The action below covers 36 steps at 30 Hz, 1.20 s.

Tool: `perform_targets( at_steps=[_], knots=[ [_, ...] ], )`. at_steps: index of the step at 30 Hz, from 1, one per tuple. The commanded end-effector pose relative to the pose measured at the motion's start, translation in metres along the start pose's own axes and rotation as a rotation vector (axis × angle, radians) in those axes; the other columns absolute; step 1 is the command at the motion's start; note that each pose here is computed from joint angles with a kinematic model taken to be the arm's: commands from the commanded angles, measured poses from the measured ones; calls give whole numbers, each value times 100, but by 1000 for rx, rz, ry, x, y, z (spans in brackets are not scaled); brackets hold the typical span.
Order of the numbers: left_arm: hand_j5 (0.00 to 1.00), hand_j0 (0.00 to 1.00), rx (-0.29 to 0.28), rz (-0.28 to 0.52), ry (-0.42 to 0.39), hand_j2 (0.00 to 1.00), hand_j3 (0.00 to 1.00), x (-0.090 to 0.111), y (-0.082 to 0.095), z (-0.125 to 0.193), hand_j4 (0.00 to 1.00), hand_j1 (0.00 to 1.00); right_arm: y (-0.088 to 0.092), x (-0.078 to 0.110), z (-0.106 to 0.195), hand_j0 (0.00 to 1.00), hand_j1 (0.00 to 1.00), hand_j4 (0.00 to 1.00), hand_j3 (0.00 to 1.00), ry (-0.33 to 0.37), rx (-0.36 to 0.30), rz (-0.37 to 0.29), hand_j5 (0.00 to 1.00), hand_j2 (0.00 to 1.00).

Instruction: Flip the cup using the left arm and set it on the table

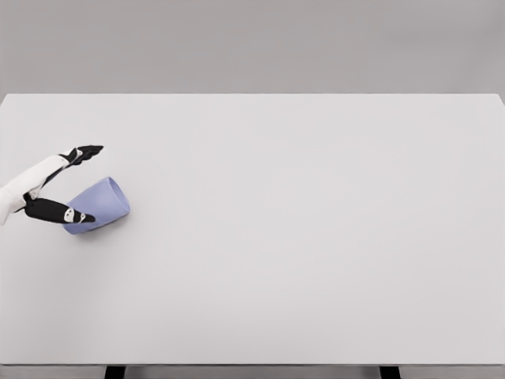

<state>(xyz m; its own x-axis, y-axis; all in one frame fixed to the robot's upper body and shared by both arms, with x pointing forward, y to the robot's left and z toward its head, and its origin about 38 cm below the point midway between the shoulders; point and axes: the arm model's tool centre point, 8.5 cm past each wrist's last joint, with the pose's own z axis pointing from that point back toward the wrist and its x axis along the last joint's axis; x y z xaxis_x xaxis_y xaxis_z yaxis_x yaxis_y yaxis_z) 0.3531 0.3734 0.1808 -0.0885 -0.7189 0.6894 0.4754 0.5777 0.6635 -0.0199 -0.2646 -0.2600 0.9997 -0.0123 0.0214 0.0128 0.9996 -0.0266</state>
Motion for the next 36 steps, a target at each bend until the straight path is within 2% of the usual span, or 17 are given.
perform_targets(
  at_steps=[1, 10, 30, 36],
  knots=[
    [100, 100, 17, 7, 12, 100, 100, -1, -1, -1, 100, 100, 0, 0, 0, 100, 100, 100, 100, 0, 0, 0, 100, 100],
    [100, 100, 1, 42, 64, 100, 100, -9, -15, -5, 100, 100, 0, 0, 0, 100, 100, 100, 100, 0, 0, 0, 100, 100],
    [100, 100, -2, 48, 160, 100, 100, -19, -18, -6, 100, 100, 0, 0, 0, 100, 100, 100, 100, 0, 0, 0, 100, 100],
    [100, 100, -5, 59, 148, 100, 100, -16, -22, -10, 100, 100, 0, 0, 0, 100, 100, 100, 100, 0, 0, 0, 100, 100]
  ],
)
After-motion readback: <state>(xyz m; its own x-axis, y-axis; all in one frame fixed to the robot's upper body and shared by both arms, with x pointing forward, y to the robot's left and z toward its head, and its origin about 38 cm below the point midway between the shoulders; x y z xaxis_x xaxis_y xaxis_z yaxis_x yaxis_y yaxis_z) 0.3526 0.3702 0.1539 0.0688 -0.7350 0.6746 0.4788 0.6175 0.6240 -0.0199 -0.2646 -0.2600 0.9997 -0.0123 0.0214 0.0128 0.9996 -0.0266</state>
